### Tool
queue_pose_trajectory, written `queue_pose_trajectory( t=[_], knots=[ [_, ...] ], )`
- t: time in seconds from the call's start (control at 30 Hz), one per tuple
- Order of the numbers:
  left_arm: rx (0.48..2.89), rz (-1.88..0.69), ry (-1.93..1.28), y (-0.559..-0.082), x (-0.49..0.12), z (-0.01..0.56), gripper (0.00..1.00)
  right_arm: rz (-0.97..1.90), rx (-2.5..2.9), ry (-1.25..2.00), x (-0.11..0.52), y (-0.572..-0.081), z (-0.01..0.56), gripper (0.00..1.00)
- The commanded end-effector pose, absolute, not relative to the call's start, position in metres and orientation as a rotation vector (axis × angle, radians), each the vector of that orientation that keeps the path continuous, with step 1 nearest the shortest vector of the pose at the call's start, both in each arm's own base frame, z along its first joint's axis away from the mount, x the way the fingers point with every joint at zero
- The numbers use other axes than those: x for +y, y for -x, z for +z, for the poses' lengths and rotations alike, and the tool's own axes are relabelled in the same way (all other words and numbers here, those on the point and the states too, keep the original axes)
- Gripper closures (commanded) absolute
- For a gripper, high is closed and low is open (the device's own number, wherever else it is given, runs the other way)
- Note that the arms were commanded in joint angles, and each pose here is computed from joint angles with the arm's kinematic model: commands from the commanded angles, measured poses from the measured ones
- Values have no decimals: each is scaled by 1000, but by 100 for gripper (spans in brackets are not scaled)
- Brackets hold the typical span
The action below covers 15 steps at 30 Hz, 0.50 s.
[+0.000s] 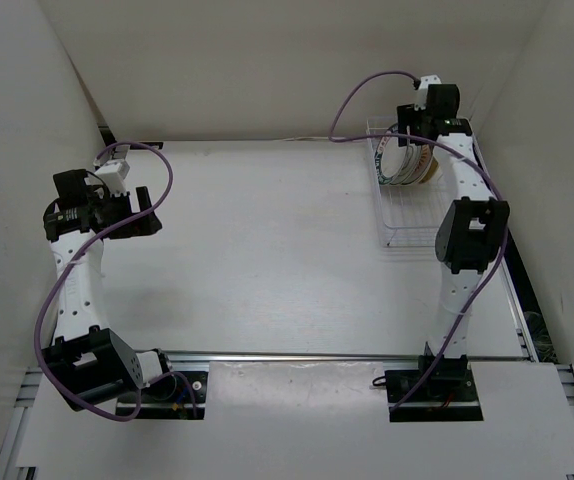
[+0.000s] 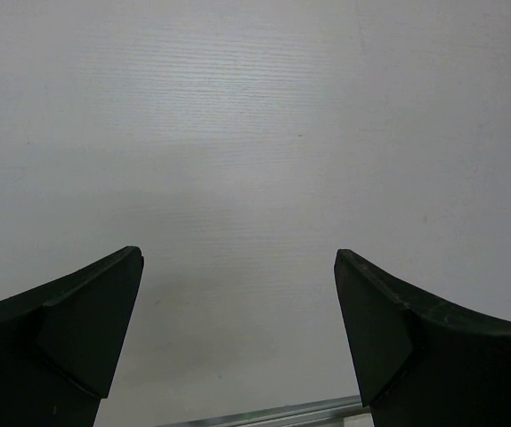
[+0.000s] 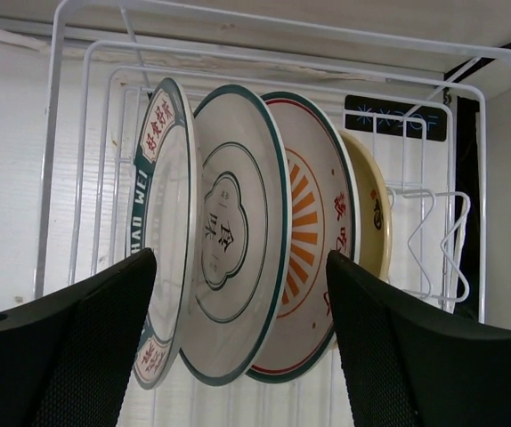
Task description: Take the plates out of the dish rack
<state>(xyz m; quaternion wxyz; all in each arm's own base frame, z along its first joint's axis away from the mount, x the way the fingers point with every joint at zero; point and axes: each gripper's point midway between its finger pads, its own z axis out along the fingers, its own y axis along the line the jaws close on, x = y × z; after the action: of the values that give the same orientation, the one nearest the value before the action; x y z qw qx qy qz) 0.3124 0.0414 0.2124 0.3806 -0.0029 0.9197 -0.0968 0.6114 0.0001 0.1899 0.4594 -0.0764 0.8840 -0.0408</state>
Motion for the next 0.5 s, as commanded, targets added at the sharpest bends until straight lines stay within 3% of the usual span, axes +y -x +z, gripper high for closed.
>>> queue_pose_trajectory(
  t=[0.0, 0.27, 0.37, 0.47],
  knots=[
    [2301, -266, -20, -316, 38, 226, 0, -115, 2021, 163, 2, -609, 261, 20],
    [2293, -262, -23, -318, 39, 228, 0, -135, 1972, 220, 25, -596, 275, 24],
    [2301, -266, -20, -316, 39, 224, 0, -100, 1987, 245, 31, -594, 269, 40],
    [2301, -266, -20, -316, 39, 224, 0, -98, 2013, 249, 32, -598, 256, 46]
  ],
)
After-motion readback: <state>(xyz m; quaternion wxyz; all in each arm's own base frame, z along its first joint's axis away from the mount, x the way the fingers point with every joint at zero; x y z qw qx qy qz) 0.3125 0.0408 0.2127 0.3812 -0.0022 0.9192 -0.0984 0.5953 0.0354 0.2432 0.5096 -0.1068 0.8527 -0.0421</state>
